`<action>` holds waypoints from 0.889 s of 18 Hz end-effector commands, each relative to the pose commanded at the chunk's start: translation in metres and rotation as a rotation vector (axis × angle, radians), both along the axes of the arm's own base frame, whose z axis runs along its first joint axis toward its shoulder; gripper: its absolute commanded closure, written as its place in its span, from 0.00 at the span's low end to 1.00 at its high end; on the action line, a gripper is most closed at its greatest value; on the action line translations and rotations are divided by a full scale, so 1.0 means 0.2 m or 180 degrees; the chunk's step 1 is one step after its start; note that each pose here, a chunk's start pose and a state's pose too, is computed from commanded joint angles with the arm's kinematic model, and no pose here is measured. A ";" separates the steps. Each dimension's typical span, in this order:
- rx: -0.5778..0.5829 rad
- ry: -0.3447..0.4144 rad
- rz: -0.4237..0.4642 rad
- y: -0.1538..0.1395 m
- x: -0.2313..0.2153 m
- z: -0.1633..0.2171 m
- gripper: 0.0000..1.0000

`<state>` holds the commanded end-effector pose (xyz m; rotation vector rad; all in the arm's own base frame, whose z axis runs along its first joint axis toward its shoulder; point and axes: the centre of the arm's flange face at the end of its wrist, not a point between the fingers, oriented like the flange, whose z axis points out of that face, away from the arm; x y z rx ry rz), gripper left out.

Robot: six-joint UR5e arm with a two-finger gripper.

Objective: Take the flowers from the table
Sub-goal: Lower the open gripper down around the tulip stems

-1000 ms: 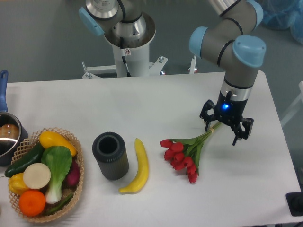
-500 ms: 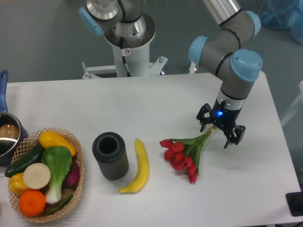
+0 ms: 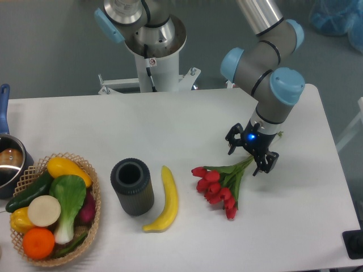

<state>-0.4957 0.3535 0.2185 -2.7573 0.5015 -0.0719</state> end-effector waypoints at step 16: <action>0.0051 -0.0182 0.0032 -0.02 0.01 -0.13 0.00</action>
